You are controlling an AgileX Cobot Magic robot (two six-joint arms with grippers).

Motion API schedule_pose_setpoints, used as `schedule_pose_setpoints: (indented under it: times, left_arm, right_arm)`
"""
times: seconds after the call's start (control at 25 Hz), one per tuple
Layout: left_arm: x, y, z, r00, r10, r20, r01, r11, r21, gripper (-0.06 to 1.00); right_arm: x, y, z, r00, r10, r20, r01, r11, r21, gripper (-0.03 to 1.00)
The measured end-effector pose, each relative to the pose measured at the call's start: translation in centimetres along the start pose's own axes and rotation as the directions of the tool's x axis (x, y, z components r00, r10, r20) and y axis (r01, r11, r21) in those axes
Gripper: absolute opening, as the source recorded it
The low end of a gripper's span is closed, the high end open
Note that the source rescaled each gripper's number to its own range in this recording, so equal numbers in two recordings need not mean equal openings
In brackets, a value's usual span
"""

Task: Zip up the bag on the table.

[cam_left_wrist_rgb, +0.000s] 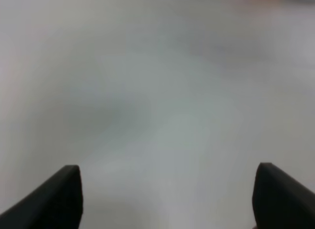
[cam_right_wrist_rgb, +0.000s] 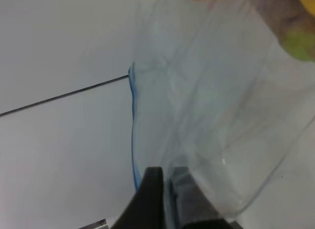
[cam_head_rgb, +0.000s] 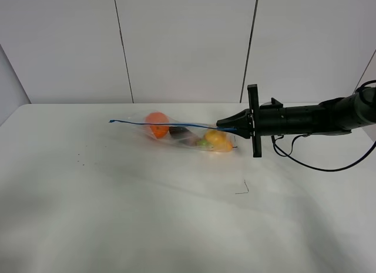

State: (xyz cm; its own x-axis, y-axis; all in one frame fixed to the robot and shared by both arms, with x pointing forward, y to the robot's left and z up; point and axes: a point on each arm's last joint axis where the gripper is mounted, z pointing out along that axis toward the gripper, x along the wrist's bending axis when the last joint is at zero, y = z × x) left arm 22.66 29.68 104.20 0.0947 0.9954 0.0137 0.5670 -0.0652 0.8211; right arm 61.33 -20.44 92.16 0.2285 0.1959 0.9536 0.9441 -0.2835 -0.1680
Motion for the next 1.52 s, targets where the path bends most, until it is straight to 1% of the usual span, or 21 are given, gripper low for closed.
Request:
schedule_pose_setpoints:
  times: [0.16,0.2,0.24,0.28,0.32,0.4,0.44,0.48,0.52,0.56,0.68,0.8,0.88,0.96,1.04,1.12,1.2,1.32,1.4,1.44,1.52]
  left_arm:
    - [0.0,0.0,0.0,1.0,0.001,0.0,-0.001,1.0,0.0,1.0]
    - [0.0,0.0,0.0,1.0,0.002,-0.001,-0.002,1.0,0.0,1.0]
    - [0.0,0.0,0.0,1.0,0.002,-0.001,-0.002,1.0,0.0,1.0]
    - [0.0,0.0,0.0,1.0,0.002,-0.001,-0.002,1.0,0.0,1.0]
    - [0.0,0.0,0.0,1.0,0.002,-0.001,-0.002,1.0,0.0,1.0]
    - [0.0,0.0,0.0,1.0,0.002,-0.001,-0.002,1.0,0.0,1.0]
    - [0.0,0.0,0.0,1.0,0.002,-0.001,-0.002,1.0,0.0,1.0]
    - [0.0,0.0,0.0,1.0,0.002,-0.001,-0.002,1.0,0.0,1.0]
    - [0.0,0.0,0.0,1.0,0.002,-0.001,-0.002,1.0,0.0,1.0]
    - [0.0,0.0,0.0,1.0,0.002,-0.001,-0.002,1.0,0.0,1.0]
    - [0.0,0.0,0.0,1.0,0.002,-0.001,-0.002,1.0,0.0,1.0]
    - [0.0,0.0,0.0,1.0,0.002,-0.001,-0.002,1.0,-0.001,1.0]
    - [0.0,0.0,0.0,1.0,0.002,-0.001,-0.002,1.0,-0.001,1.0]
    - [0.0,0.0,0.0,1.0,0.002,-0.001,-0.002,1.0,-0.001,1.0]
    - [0.0,0.0,0.0,1.0,0.002,-0.001,-0.002,1.0,-0.001,1.0]
    - [0.0,0.0,0.0,1.0,0.002,-0.001,-0.002,1.0,-0.001,1.0]
    - [0.0,0.0,0.0,1.0,0.002,-0.001,-0.002,1.0,-0.001,1.0]
    - [0.0,0.0,0.0,1.0,0.002,-0.001,-0.002,1.0,-0.001,1.0]
    - [0.0,0.0,0.0,1.0,0.002,-0.001,-0.002,1.0,-0.001,1.0]
    - [0.0,0.0,0.0,1.0,0.002,-0.001,-0.002,1.0,-0.001,1.0]
    - [0.0,0.0,0.0,1.0,0.002,-0.001,-0.002,1.0,-0.001,1.0]
  right_arm:
    - [0.0,0.0,0.0,1.0,0.0,0.0,0.0,1.0,0.0,0.0]
    - [0.0,0.0,0.0,1.0,-0.001,0.002,0.001,1.0,0.002,0.02]
    - [0.0,0.0,0.0,1.0,-0.003,0.004,0.003,1.0,0.005,0.09]
    - [-0.1,-0.1,0.0,1.0,-0.005,0.008,0.005,1.0,0.01,0.17]
    - [-0.1,-0.1,0.0,1.0,-0.006,0.012,0.006,1.0,0.013,0.32]
    - [-0.2,-0.2,0.0,1.0,-0.012,0.024,0.011,1.0,0.022,0.7]
    - [-0.3,-0.2,0.0,0.999,-0.014,0.029,0.014,1.0,0.026,0.8]
    - [-0.3,-0.3,0.0,0.999,-0.018,0.037,0.017,0.999,0.033,0.88]
    - [-0.4,-0.3,0.0,0.999,-0.021,0.043,0.019,0.999,0.038,0.93]
    - [-0.5,-0.4,0.0,0.998,-0.024,0.051,0.022,0.999,0.045,0.96]
    - [-0.6,-0.5,-0.2,0.99,-0.073,0.117,0.062,0.993,0.1,0.99]
    - [0.1,0.1,-0.6,0.956,-0.173,0.237,0.13,0.974,0.188,1.0]
    - [1.0,1.0,-1.1,0.897,-0.26,0.357,0.177,0.952,0.25,1.0]
    - [2.1,2.0,-1.8,0.817,-0.325,0.477,0.206,0.936,0.285,1.0]
    - [3.5,3.1,-2.6,0.712,-0.377,0.592,0.245,0.924,0.294,1.0]
    - [5.3,4.3,-3.4,0.589,-0.412,0.696,0.297,0.911,0.287,1.0]
    - [7.1,5.3,-4.3,0.487,-0.416,0.768,0.35,0.899,0.264,1.0]
    - [9.1,6.2,-5.6,0.365,-0.404,0.839,0.414,0.878,0.242,1.0]
    - [9.7,6.3,-6.2,0.321,-0.387,0.864,0.431,0.872,0.23,1.0]
    - [9.8,6.3,-6.3,0.31,-0.383,0.87,0.432,0.872,0.231,1.0]
    - [9.8,6.3,-6.4,0.301,-0.378,0.876,0.432,0.872,0.228,1.0]
